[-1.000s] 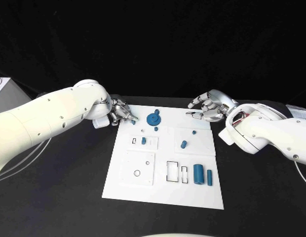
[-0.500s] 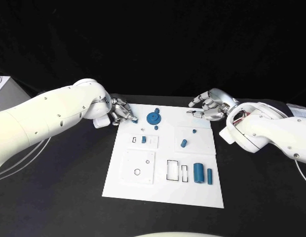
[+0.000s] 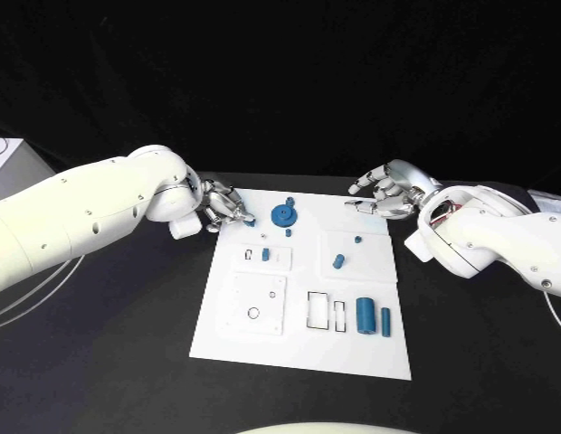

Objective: Assemble the parts on the task board

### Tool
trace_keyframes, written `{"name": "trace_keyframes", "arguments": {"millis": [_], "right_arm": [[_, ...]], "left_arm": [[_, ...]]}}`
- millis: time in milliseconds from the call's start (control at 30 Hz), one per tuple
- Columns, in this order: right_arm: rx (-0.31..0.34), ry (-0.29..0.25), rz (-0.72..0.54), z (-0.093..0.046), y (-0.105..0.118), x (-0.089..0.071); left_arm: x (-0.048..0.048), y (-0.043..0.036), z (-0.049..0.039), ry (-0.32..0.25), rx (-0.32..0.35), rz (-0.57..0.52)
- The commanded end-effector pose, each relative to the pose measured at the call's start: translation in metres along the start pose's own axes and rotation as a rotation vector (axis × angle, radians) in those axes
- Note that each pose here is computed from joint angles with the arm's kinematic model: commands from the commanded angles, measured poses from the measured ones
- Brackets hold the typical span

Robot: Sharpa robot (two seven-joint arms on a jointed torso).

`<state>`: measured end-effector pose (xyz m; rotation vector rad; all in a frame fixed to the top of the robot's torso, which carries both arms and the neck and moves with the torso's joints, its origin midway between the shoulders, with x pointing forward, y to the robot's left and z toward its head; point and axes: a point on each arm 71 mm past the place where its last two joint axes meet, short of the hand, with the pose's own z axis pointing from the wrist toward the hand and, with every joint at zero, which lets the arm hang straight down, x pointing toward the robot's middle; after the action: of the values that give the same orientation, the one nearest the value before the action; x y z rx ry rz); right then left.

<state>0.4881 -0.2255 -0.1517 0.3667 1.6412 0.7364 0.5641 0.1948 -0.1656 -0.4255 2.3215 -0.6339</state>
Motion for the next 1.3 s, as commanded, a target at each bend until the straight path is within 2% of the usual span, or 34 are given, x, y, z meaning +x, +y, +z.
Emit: {"name": "trace_keyframes", "arguments": {"millis": [33,167,467,600,833,1300], "right_arm": [[-0.011,0.010,-0.005,0.000,0.000,0.001],[-0.010,0.010,-0.005,0.000,0.000,0.001],[-0.007,0.013,-0.003,0.000,-0.001,0.002],[-0.004,0.016,-0.001,0.000,-0.002,0.003],[-0.001,0.027,0.001,0.000,-0.003,0.006],[0.001,0.030,0.002,-0.001,-0.004,0.006]], "left_arm": [[0.0040,-0.0026,-0.0043,-0.022,0.002,-0.047],[0.0095,-0.0018,-0.0096,-0.032,0.007,-0.048],[0.0247,0.0087,-0.0166,-0.073,-0.006,0.002],[0.0318,0.0125,-0.0174,-0.095,-0.014,0.043],[0.0412,0.0181,-0.0150,-0.097,-0.032,0.085],[0.0554,0.0155,-0.0135,-0.086,-0.028,0.159]]}}
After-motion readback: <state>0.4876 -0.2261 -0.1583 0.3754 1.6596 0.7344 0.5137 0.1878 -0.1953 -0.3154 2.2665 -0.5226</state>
